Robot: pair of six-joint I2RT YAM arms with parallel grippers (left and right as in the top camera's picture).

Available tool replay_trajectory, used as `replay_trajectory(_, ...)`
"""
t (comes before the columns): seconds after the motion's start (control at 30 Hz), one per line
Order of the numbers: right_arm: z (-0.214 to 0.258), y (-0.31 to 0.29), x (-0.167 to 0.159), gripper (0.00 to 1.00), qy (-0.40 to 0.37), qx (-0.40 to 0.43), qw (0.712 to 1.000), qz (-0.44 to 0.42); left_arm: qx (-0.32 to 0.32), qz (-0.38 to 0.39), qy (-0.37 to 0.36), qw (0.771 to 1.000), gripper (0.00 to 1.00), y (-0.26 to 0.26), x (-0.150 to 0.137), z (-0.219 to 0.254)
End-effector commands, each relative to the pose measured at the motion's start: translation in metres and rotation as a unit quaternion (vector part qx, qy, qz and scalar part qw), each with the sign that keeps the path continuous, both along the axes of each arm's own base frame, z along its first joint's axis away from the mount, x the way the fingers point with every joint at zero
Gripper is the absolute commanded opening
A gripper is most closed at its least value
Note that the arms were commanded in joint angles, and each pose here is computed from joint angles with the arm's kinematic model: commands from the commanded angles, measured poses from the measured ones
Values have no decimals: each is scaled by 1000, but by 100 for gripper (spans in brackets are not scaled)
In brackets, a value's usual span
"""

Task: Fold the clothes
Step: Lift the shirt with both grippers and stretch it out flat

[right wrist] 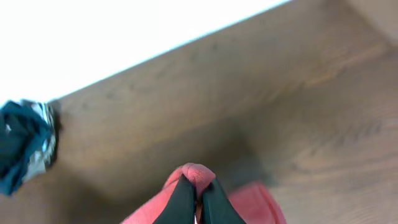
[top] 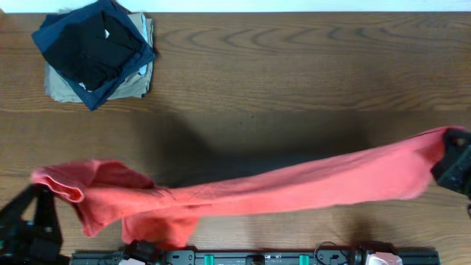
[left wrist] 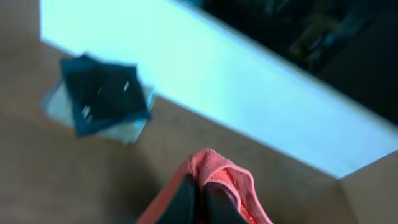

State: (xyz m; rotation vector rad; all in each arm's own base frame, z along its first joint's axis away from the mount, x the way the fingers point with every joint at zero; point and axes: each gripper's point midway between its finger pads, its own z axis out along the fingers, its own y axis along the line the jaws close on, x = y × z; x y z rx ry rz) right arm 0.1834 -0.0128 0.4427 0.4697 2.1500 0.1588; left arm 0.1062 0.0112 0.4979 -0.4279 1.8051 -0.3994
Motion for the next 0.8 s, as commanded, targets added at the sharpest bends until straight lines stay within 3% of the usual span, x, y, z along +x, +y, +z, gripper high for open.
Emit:
replay_trajectory(0.0,15,-14,9,1,-12,-28,999,-27,37,-14,-1,999,6,-13,35,13)
replay_trajectory(0.2,11,-40,49,1,9,-57,994,-88,69,-21,53,996,6,-40,116,2)
replay_trajectory(0.47,-34,-75,162,1,64,-58,987,-132,141,-11,92,986,6,-80,271,-40)
replay_trajectory(0.77,-121,-97,263,1,128,-57,980,-138,152,-4,129,980,6,-114,414,-141)
